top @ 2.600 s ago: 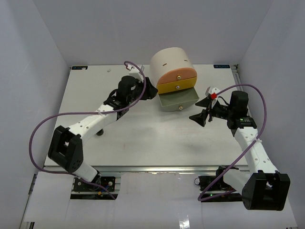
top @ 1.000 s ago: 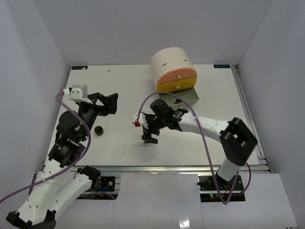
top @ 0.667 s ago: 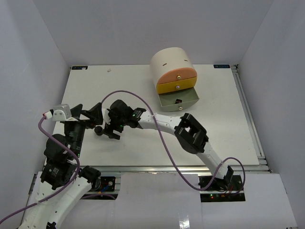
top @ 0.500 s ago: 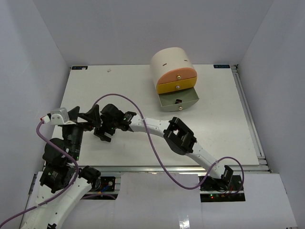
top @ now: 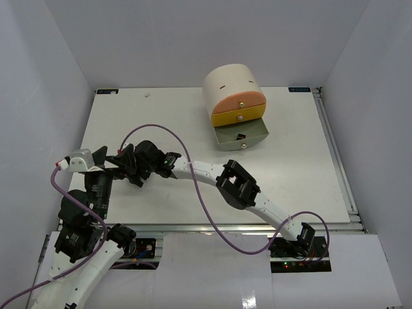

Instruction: Organize the makeup

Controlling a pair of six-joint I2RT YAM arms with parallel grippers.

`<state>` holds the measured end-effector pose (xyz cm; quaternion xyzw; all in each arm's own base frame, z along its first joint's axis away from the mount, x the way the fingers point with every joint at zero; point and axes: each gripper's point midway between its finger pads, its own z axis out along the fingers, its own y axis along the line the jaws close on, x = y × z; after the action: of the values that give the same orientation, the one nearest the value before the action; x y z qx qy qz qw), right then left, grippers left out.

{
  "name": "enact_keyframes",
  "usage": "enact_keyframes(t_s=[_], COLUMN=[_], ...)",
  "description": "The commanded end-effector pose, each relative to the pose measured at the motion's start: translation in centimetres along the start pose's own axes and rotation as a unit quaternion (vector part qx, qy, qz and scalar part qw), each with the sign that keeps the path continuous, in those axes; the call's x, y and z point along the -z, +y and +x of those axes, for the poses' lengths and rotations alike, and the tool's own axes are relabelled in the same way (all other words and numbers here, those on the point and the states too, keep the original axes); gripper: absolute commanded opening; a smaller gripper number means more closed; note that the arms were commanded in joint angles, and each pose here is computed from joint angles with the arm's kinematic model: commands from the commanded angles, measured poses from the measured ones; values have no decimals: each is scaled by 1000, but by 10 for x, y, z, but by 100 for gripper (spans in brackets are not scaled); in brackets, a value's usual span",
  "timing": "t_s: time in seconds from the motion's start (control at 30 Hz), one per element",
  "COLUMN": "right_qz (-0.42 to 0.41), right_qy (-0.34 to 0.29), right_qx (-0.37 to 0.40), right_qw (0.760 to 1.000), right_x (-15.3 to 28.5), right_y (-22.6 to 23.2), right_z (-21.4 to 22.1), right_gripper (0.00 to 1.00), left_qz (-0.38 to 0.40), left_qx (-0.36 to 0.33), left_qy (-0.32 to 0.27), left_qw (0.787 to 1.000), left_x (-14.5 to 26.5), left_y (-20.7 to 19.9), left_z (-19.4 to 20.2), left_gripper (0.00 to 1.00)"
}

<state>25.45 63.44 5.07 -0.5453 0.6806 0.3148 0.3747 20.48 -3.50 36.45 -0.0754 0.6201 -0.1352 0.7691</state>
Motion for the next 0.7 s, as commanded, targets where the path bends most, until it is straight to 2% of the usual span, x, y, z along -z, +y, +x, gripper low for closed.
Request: enact_keyframes(t_s=[0.0,0.1,0.23,0.3,0.4,0.47,0.57,0.67], right_qz=[-6,-4,-4,-17,-70,-102,-145,-150], right_qy=[-45,-43,-43,-46,-49,-45,-46,-71], right_qx=[6,12,31,48,99,125,140,164], right_qw=[999,999,999,998,991,986,978,972], right_x=[-7,-7,-5,4,35,72,128,203], right_y=[10,8,7,10,23,24,18,7], right_z=[-26,-23,-23,-29,-49,-57,-56,-68], right_gripper=[75,65,33,23,14,8,8,8], left_qz=[-8,-7,-7,-4,-7,2,16,35], left_qx=[3,10,20,25,26,28,34,39], left_qy=[0,3,7,11,28,36,45,56], left_qw=[1000,1000,1000,1000,999,999,998,997], left_x=[3,5,7,8,6,5,4,1], left_y=[4,4,4,2,2,-3,-9,-19], left_z=[1,2,3,4,10,12,15,18], left_gripper=[98,98,98,98,98,98,98,98])
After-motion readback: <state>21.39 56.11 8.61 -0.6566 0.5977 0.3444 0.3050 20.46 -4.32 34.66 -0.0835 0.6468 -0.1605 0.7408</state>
